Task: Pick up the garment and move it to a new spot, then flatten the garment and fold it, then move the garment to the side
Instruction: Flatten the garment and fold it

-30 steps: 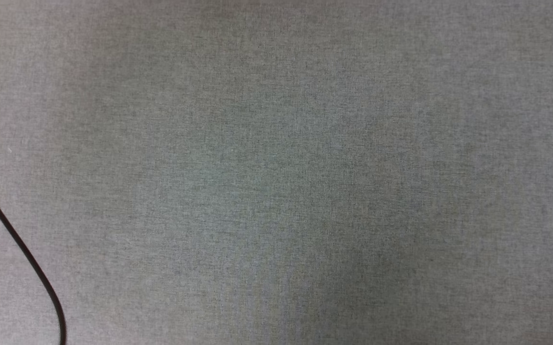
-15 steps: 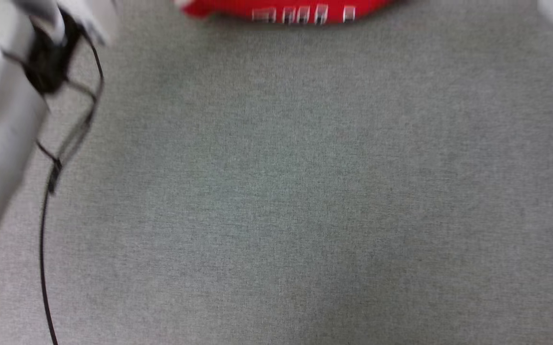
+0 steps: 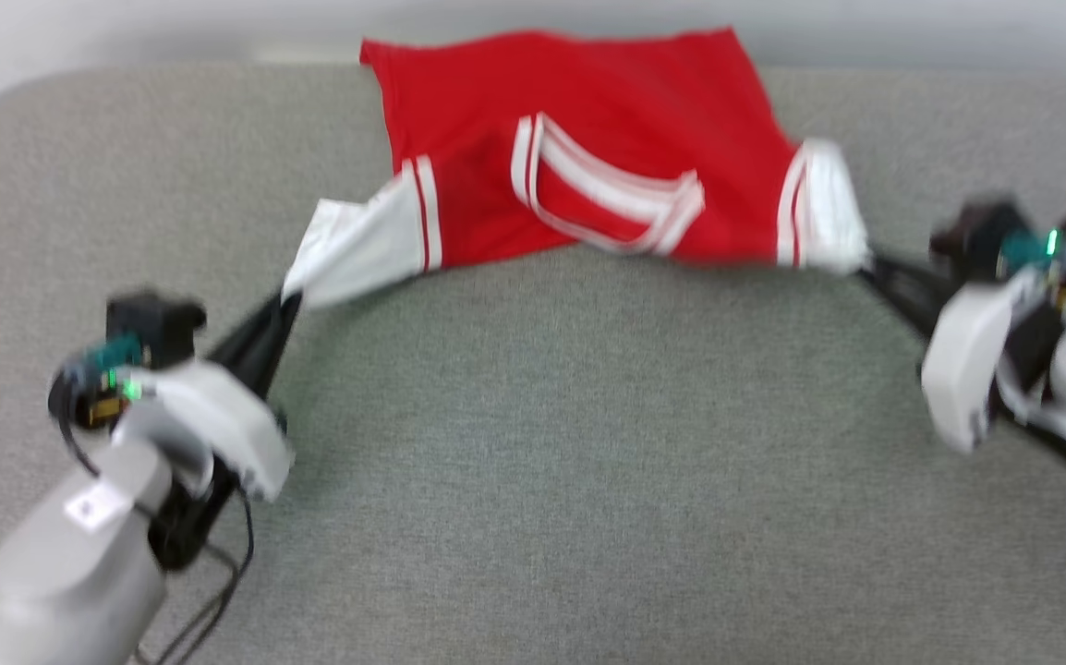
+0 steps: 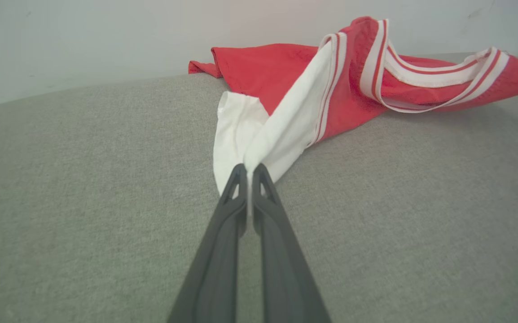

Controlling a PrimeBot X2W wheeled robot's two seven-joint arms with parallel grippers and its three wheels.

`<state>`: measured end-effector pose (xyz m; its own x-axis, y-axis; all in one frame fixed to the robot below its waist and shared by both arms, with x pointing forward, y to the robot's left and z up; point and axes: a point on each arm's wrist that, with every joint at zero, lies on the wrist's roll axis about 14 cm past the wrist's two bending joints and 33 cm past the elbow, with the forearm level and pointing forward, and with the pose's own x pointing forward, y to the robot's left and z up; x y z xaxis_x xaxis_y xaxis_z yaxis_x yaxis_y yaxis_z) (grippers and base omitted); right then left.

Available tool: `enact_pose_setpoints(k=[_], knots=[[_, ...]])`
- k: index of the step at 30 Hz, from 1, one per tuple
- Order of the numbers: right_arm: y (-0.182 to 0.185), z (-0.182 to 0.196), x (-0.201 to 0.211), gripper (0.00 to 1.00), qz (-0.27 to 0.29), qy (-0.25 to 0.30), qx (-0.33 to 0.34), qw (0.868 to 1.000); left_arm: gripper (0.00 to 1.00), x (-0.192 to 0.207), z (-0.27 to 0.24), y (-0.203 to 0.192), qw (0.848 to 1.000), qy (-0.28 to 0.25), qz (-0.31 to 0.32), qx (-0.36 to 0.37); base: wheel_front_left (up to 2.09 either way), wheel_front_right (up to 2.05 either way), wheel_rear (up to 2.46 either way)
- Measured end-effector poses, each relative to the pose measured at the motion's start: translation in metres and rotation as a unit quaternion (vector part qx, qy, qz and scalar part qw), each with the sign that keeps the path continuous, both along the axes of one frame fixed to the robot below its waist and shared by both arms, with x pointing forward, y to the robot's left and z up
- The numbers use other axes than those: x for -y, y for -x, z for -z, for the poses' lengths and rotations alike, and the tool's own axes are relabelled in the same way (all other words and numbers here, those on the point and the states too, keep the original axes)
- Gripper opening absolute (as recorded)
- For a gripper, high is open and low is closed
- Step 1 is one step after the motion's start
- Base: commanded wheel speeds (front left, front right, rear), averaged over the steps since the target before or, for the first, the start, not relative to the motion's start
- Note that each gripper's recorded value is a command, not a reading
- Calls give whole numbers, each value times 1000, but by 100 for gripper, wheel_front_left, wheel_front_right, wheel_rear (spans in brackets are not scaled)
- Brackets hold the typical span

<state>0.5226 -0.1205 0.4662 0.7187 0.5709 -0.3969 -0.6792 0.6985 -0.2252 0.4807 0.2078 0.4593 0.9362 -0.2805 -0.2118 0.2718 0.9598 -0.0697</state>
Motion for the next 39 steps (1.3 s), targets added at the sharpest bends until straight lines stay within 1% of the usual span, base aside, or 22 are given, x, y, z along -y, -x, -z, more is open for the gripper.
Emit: enact_pose_setpoints(k=[3,6,12,14,15,17,23,30,31,32,37,38,39], knots=[[35,15,10,0,1,1,-30,1000,0,-9,11,29,1000,-3,-11,-20,0,0,0],[62,21,24,0,13,-2,-49,999,0,-23,21,56,999,-17,-26,-37,0,0,0],[118,39,36,0,31,-24,-91,995,0,-35,32,100,997,-11,-55,-59,0,0,0],[133,44,41,0,44,-35,-102,993,0,-41,37,115,995,-14,-66,-67,0,0,0],[157,53,52,0,62,-41,-119,990,0,-46,45,138,993,-10,-82,-82,0,0,0],[175,61,56,0,73,-47,-135,987,0,-46,52,154,992,-6,-85,-94,0,0,0],[221,82,66,0,102,-58,-184,976,0,-49,67,192,987,-8,-100,-122,0,0,0],[250,94,75,0,125,-51,-224,965,0,-45,70,214,985,6,-111,-131,0,0,0],[250,93,76,26,126,-50,-224,965,0,-44,70,215,985,5,-111,-131,0,0,0],[246,90,76,100,127,-50,-218,966,0,-44,68,214,985,6,-111,-129,0,0,0],[210,58,83,100,131,-46,-156,978,0,-36,60,206,988,5,-100,-115,0,0,0],[177,23,90,100,137,-47,-101,984,0,-33,52,197,990,4,-96,-101,0,0,0],[165,8,90,100,136,-52,-81,986,0,-32,50,195,990,4,-96,-98,0,0,0]])
